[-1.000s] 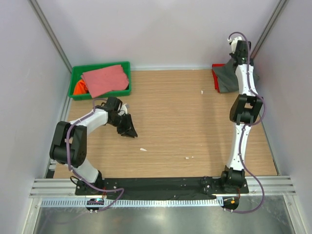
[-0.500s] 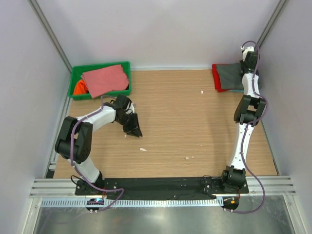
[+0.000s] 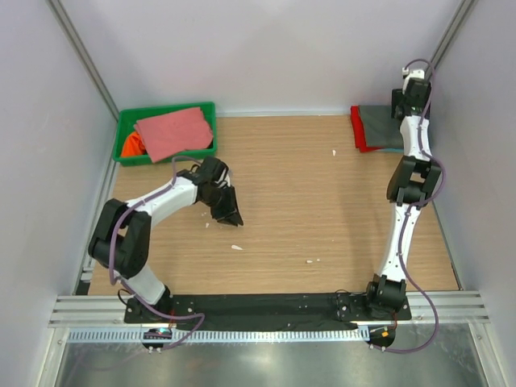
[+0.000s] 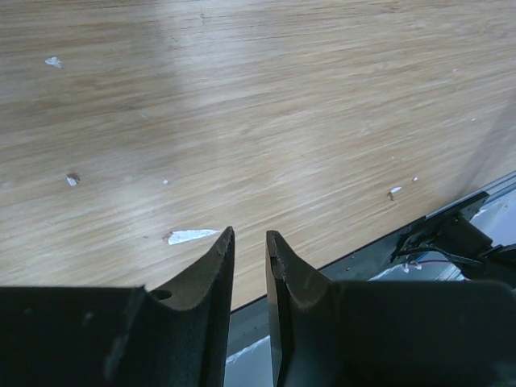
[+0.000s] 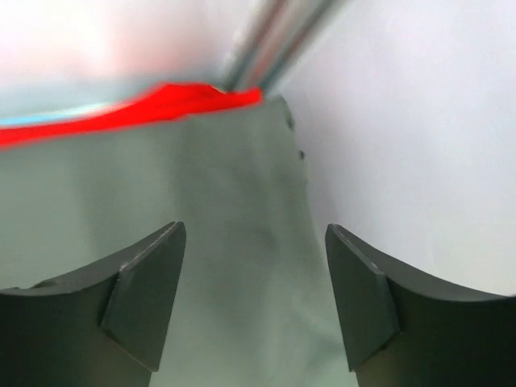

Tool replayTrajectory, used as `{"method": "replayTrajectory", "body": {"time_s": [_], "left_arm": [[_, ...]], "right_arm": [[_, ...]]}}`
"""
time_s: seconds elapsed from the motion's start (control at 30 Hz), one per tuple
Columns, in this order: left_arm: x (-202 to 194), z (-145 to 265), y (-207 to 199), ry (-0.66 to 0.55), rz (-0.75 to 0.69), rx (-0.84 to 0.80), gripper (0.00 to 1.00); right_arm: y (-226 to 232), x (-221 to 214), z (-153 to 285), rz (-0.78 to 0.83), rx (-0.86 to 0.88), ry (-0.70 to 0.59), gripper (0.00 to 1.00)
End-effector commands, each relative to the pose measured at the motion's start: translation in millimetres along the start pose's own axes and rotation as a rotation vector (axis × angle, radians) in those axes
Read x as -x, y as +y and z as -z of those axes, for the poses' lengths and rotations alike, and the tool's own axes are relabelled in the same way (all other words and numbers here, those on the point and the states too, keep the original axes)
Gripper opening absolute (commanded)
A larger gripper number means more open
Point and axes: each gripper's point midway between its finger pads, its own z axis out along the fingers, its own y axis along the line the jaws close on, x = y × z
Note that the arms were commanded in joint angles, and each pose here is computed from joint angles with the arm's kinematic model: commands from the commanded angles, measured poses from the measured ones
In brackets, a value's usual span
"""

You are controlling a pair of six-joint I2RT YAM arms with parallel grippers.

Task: Fold and stack the t-shirts
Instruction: Neatly place the folded tshirt to the corner, then reset both grippers

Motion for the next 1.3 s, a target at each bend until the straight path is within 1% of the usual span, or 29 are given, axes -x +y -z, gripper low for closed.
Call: {"method": "replayTrajectory", "body": {"time_s": [0.0, 0.07, 0.1, 0.13, 0.17, 0.2, 0.23, 0.27, 0.3, 0.4, 0.43, 0.5, 0.53, 0.57, 0.6, 0.63, 0.67, 0.7, 0.73, 0.77, 0.8, 0.87, 0.93, 0.97, 1.0, 1.07, 1.1, 1.17, 1.27], "left_arm": [[8.2, 29.5, -22.6, -0.1, -0.006, -0.034, 0.23], [6.0, 42.9, -27.6, -0.136, -0.006, -0.054, 0.23], [3.3, 45.2, -25.9, -0.144, 0.009, -0.052, 0.23], [1.6, 49.9, -26.7, -0.157, 0.012, -0.059, 0.23], [-0.2, 59.9, -30.6, -0.184, 0.008, -0.08, 0.24], [-5.8, 62.5, -29.0, -0.187, 0.028, -0.088, 0.25], [-7.8, 65.9, -30.5, -0.198, 0.038, -0.103, 0.25], [-11.3, 68.8, -30.4, -0.207, 0.049, -0.115, 0.26], [-19.9, 76.0, -29.3, -0.228, 0.052, -0.142, 0.27], [-35.6, 85.9, -28.8, -0.272, 0.096, -0.219, 0.29], [-41.1, 88.8, -28.8, -0.28, 0.118, -0.243, 0.3], [-54.7, 81.5, -16.8, -0.287, 0.147, -0.265, 0.31], [-59.2, 92.2, -20.2, -0.325, 0.168, -0.321, 0.33], [-70.8, 80.2, -7.2, -0.308, 0.203, -0.319, 0.34], [-70.0, 84.1, -11.3, -0.344, 0.206, -0.376, 0.34], [-72.6, 95.4, -16.3, -0.39, 0.211, -0.449, 0.35], [-79.8, 83.9, -5.2, -0.383, 0.287, -0.466, 0.37], [-76.3, 89.4, -10.0, -0.421, 0.305, -0.533, 0.39], [-76.8, 103.7, -15.0, -0.479, 0.304, -0.62, 0.42], [-77.6, 91.5, -3.7, -0.479, 0.401, -0.639, 0.44], [-74.8, 97.6, -7.4, -0.509, 0.412, -0.708, 0.46], [-77.2, 102.4, -4.8, -0.535, 0.471, -0.83, 0.48], [-80.5, 109.4, -5.3, -0.544, 0.487, -0.906, 0.49], [-83.2, 97.0, -1.3, -0.511, 0.501, -0.903, 0.5], [-87.4, 106.0, -12.8, -0.491, 0.444, -0.962, 0.5], [-90.6, 111.3, -19.7, -0.48, 0.4, -0.986, 0.54], [-91.2, 123.1, -26.8, -0.497, 0.364, -1.045, 0.56], [-91.1, 131.2, -29.2, -0.508, 0.368, -1.096, 0.59], [-95.4, 159.1, -40.4, -0.547, 0.303, -1.218, 0.66]], "right_arm": [[-10.9, 141.3, 113.8, -0.119, -0.004, -0.214, 0.77], [8.5, 145.1, 136.6, -0.15, 0.052, -0.193, 0.78], [19.1, 164.5, 167.1, -0.168, 0.093, -0.224, 0.78], [41.5, 149.5, 174.8, -0.185, 0.149, -0.174, 0.8], [59.1, 150.1, 189.3, -0.189, 0.219, -0.172, 0.81], [76.6, 167.2, 228.2, -0.197, 0.286, -0.209, 0.83], [97.9, 138.3, 230.8, -0.213, 0.332, -0.134, 0.87], [123.9, 133.4, 250.0, -0.229, 0.417, -0.119, 0.91], [138.6, 128.4, 266.8, -0.247, 0.465, -0.105, 0.99], [191.5, 88.1, 329.7, -0.296, 0.657, 0.011, 1.0], [208.8, 63.2, 361.8, -0.281, 0.722, 0.056, 1.0], [225.8, 43.0, 396.2, -0.324, 0.812, 0.077, 1.0], [225.1, 9.7, 426.5, -0.352, 0.86, 0.111, 1.0], [229.2, -3.4, 442.6, -0.472, 0.903, 0.159, 1.0], [228.6, 1.0, 461.6, -0.558, 0.974, 0.108, 1.0], [233.5, -56.0, 466.8, -0.598, 0.978, 0.224, 1.0], [214.8, -49.2, 492.9, -0.679, 1.013, 0.167, 1.0], [210.1, -63.2, 501.7, -0.73, 1.018, 0.192, 1.0], [208.6, -104.1, 499.7, -0.735, 0.974, 0.257, 1.0], [190.8, -104.2, 514.3, -0.762, 0.973, 0.197, 1.0], [186.0, -132.7, 516.0, -0.77, 0.923, 0.279, 1.0], [175.7, -172.6, 515.6, -0.762, 0.846, 0.337, 1.0], [168.7, -212.2, 523.9, -0.783, 0.798, 0.433, 1.0], [168.2, -223.1, 526.1, -0.807, 0.783, 0.469, 1.0], [166.5, -237.9, 528.9, -0.822, 0.76, 0.514, 1.0], [167.3, -250.8, 533.6, -0.893, 0.763, 0.538, 1.0], [167.9, -255.6, 535.5, -0.911, 0.767, 0.549, 1.0], [172.8, -255.7, 539.3, -0.956, 0.826, 0.524, 1.0], [175.1, -248.0, 544.6, -1.025, 0.883, 0.492, 1.0]]}}
